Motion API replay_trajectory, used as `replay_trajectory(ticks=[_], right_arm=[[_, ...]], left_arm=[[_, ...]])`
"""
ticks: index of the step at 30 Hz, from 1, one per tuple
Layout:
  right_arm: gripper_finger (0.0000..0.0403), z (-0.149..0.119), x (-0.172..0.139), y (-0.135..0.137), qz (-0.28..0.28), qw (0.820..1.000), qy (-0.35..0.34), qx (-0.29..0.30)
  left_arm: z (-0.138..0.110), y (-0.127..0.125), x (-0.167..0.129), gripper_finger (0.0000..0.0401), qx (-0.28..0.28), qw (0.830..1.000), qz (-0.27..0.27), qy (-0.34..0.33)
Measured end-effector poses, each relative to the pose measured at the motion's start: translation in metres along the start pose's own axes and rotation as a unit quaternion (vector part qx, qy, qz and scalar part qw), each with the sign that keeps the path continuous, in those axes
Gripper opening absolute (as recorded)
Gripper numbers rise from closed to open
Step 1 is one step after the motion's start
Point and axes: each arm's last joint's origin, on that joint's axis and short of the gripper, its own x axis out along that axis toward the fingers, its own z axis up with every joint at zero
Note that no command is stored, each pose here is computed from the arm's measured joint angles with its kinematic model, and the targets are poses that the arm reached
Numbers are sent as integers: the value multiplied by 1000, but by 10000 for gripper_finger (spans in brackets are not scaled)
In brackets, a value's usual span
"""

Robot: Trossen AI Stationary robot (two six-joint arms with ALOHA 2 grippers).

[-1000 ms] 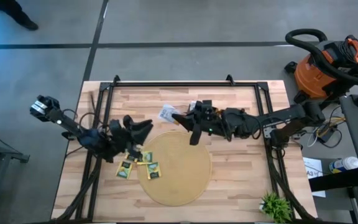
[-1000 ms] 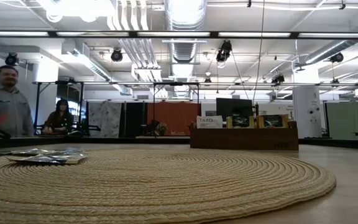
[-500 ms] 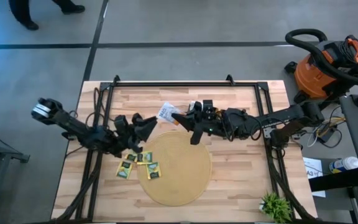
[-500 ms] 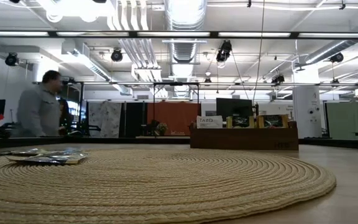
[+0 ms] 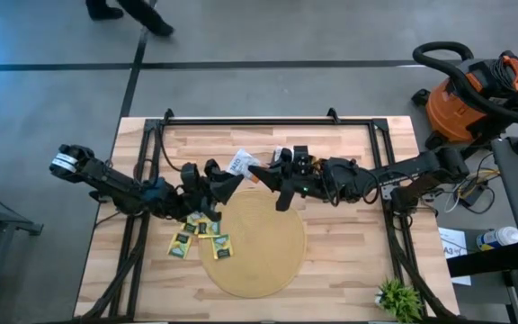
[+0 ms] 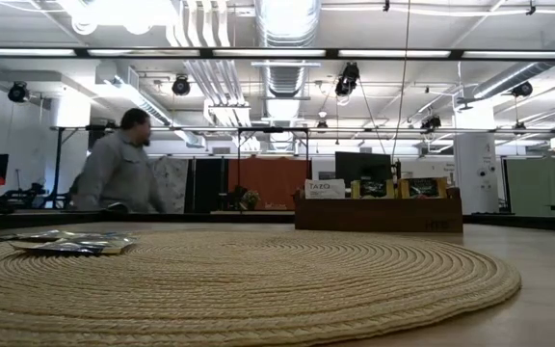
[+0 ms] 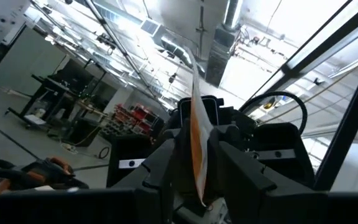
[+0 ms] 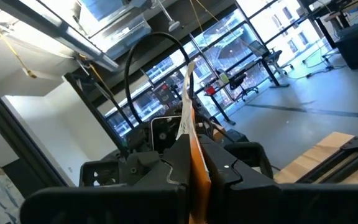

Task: Pick & Place Tea
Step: Put the orange tea bag into the left section of the wooden organizer

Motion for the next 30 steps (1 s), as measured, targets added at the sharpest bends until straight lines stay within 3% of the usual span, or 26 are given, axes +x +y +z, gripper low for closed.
replay_trajectory(ticks=[5, 13, 24, 30], right_arm=[[13, 0, 0, 0, -1, 1000, 1, -1], [13, -1, 0, -1, -6, 1000, 6, -6], [17, 0, -4, -2, -23, 999, 37, -33], [76, 2, -14, -5, -49, 990, 96, -86]], left_arm=[[-2, 2, 3, 84, 5, 1000, 3, 13], [-1, 6, 5, 7, 2, 1000, -1, 16], [-3, 8, 7, 2, 24, 999, 4, 24], [-5, 10, 6, 1, 33, 999, 11, 36]])
